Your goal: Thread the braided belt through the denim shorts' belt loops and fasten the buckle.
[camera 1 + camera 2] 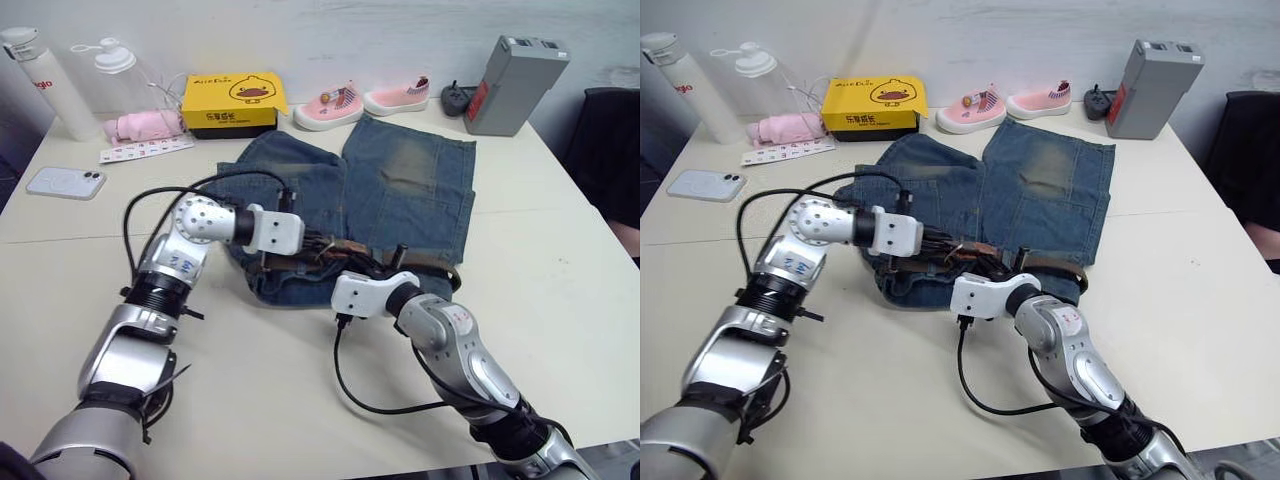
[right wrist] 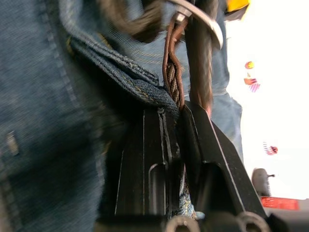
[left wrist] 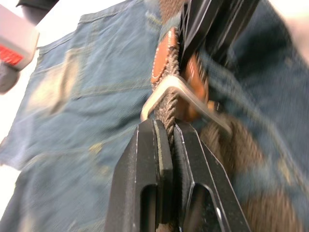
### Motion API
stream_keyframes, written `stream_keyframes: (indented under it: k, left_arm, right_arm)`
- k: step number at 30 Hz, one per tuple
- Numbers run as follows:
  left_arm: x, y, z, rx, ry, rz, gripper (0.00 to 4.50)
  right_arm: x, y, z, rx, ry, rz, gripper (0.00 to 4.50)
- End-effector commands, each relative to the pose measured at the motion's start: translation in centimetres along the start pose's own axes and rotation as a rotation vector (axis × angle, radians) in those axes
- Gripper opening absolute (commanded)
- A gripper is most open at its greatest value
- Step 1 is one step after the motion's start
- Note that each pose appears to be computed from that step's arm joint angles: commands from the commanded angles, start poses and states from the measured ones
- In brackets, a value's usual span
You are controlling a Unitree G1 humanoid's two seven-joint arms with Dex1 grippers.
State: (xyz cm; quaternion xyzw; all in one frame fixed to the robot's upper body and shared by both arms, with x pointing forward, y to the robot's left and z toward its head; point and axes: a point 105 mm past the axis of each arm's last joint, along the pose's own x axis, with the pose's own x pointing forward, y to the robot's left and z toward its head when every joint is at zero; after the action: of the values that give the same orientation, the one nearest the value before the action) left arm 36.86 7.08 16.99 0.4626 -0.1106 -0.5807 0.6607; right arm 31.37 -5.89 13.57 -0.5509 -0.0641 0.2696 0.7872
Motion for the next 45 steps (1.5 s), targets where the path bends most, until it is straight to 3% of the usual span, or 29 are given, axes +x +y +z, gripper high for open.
stream_keyframes:
  k: [1,2,4,5,8,10,14,17,28,35,38,43,45]
  left_arm:
    - [1.3,-0.6,0.6,-0.013,-0.042,0.007,0.00]
    - [1.7,-0.9,0.7,-0.027,-0.051,0.006,0.00]
    - [2.2,-1.4,0.6,-0.048,-0.058,0.008,0.00]
    - [2.4,-1.6,0.5,-0.056,-0.058,0.008,0.00]
    - [2.7,-1.6,0.1,-0.085,-0.058,0.031,0.00]
    - [2.8,-1.6,0.1,-0.100,-0.065,0.045,0.00]
    - [3.2,-1.9,0.3,-0.114,-0.078,0.050,0.00]
    - [3.4,-2.0,0.4,-0.119,-0.084,0.052,0.00]
    - [3.4,-1.9,0.6,-0.122,-0.091,0.060,0.00]
    - [3.2,-2.0,0.8,-0.111,-0.099,0.056,0.00]
    - [3.1,-2.0,0.8,-0.108,-0.099,0.055,0.00]
    - [3.0,-2.0,0.7,-0.106,-0.095,0.057,0.00]
    - [3.0,-2.0,0.7,-0.106,-0.093,0.057,0.00]
  right_arm:
    - [-0.7,0.2,0.6,0.076,-0.014,0.030,0.04]
    - [-0.9,0.2,0.4,0.090,-0.007,0.031,0.04]
    - [-1.5,0.1,-0.1,0.147,0.010,0.045,0.90]
    - [-1.8,0.0,-0.3,0.165,0.015,0.057,1.12]
    - [-3.4,-0.7,-0.4,0.245,0.003,0.087,2.57]
    - [-4.5,-1.4,-0.4,0.312,-0.017,0.093,3.10]
    - [-5.8,-4.4,-0.5,0.411,-0.057,0.023,3.10]
    - [-5.5,-5.6,-1.3,0.342,-0.032,-0.030,3.10]
    - [-3.7,-3.8,-2.1,0.193,0.012,0.032,3.10]
    - [-2.6,-3.4,-3.0,0.172,0.057,-0.002,3.10]
    - [-2.2,-2.8,-3.1,0.153,0.064,0.009,2.42]
    - [-1.8,-2.0,-2.8,0.132,0.058,0.025,0.19]
    - [-1.7,-1.9,-2.7,0.127,0.057,0.027,0.08]
